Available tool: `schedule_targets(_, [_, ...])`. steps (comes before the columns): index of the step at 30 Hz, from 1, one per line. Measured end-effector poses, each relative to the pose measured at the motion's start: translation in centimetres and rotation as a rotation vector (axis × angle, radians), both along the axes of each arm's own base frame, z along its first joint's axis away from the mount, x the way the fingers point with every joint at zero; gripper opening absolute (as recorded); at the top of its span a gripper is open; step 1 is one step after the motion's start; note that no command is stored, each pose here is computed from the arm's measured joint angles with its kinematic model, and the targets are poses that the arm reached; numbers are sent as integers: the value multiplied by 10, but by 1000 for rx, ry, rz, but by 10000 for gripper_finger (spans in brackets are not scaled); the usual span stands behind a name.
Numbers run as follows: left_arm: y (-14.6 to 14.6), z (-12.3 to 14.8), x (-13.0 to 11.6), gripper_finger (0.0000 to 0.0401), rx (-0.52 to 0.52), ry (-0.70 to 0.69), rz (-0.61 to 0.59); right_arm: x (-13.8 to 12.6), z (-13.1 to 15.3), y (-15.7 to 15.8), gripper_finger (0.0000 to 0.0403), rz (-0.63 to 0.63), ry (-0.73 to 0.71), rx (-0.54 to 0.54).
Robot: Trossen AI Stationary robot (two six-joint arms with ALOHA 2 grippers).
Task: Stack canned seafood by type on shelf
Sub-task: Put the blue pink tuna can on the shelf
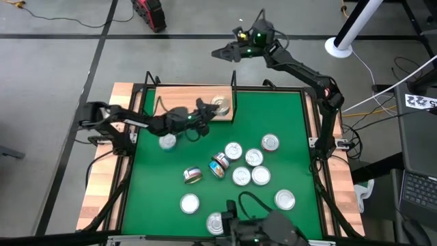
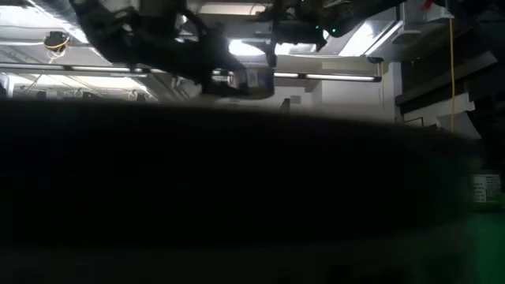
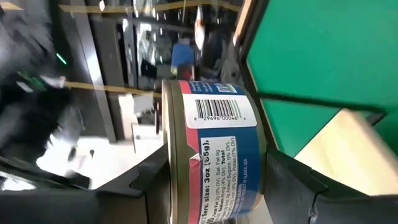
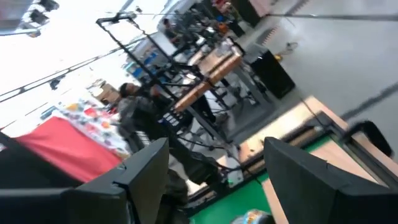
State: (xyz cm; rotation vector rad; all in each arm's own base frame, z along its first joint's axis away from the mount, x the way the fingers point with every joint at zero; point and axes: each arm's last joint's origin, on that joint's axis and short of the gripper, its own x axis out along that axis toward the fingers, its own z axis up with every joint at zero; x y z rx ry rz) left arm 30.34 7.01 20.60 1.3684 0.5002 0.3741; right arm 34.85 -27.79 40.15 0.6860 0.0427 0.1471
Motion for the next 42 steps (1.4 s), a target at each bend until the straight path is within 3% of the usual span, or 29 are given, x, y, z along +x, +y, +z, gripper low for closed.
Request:
schedule_targets(6, [33, -14, 14, 198, -40, 22, 94, -25, 33, 12, 262, 43, -66, -126])
schedule_targets(16, [71, -37, 7, 198, -98, 69, 199, -47, 67, 37, 262, 123, -130, -197])
schedule_targets(27, [94, -58, 0, 198, -144, 116, 221, -27, 57, 62, 262, 213, -68, -179])
schedule_targets(42, [95, -60, 0, 198, -161, 145, 198, 4, 46, 117, 262, 366, -4, -150])
